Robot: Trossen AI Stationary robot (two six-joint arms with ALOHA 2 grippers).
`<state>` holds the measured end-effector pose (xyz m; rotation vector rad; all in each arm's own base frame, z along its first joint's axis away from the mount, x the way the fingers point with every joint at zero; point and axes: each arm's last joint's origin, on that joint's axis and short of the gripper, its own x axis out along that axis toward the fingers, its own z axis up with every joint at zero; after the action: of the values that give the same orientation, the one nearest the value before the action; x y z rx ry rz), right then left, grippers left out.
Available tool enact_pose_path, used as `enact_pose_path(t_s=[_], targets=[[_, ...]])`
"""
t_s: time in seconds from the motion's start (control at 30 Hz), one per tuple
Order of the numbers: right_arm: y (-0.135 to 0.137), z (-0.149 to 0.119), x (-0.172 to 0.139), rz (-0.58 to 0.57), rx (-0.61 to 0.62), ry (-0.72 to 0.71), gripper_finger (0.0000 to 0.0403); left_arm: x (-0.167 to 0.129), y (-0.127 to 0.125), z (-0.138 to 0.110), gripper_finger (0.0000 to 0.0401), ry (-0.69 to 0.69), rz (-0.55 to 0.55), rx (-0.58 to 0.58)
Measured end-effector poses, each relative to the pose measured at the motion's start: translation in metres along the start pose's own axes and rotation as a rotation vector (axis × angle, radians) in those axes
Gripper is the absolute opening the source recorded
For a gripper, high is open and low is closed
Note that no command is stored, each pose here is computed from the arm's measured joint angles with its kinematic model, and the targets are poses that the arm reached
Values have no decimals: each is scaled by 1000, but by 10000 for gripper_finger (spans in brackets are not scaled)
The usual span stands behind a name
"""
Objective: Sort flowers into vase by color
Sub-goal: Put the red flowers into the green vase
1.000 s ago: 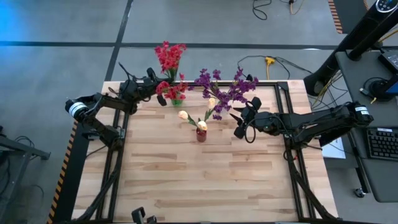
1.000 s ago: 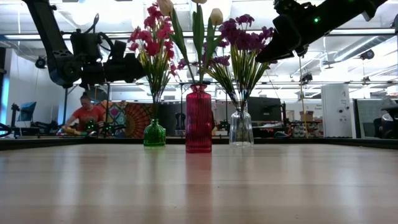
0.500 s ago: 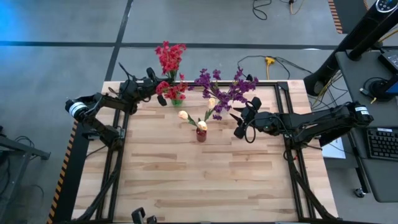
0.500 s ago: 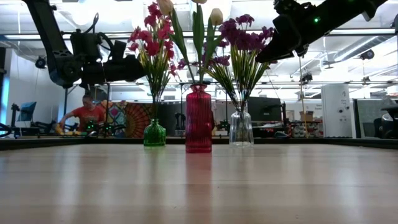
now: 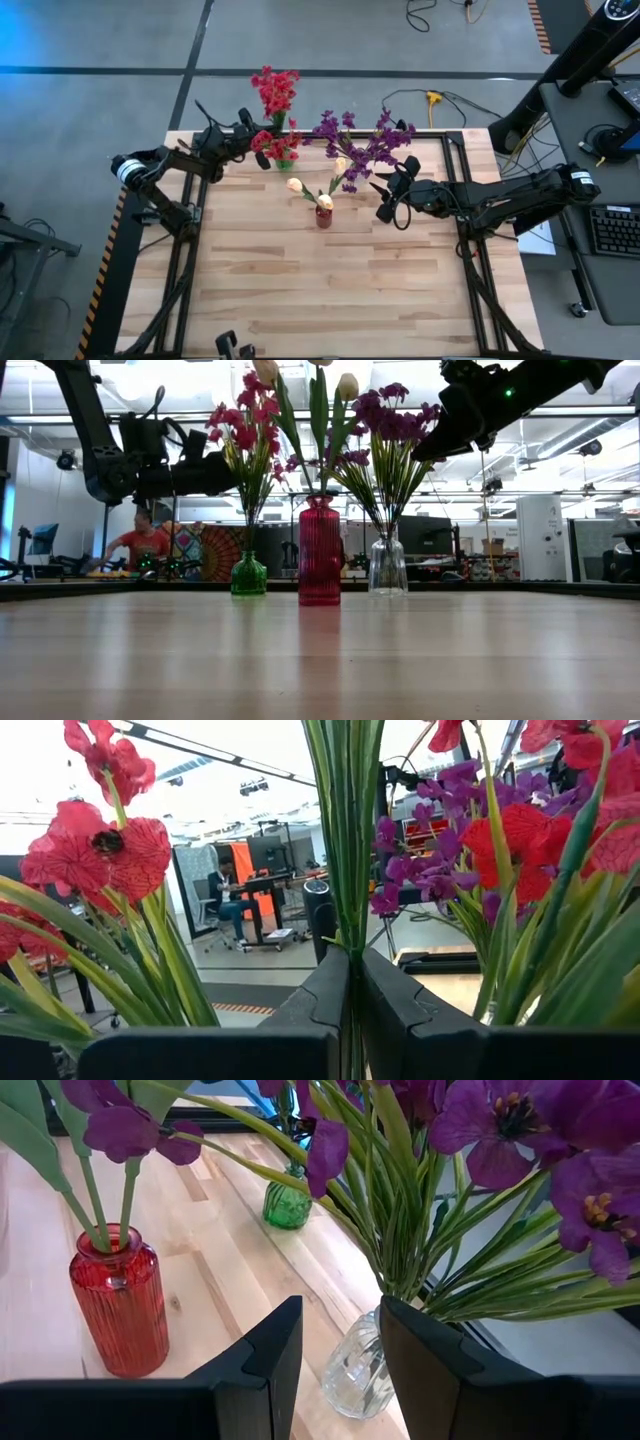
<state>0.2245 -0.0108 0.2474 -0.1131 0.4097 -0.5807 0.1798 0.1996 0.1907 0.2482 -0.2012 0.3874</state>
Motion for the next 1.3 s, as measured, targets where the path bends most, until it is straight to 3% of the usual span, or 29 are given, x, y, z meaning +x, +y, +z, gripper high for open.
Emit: enact_pose_path(t_s=[1.3], targets=[[0, 0, 0, -4, 7, 1, 128, -4, -2, 0, 0, -18, 3, -16]])
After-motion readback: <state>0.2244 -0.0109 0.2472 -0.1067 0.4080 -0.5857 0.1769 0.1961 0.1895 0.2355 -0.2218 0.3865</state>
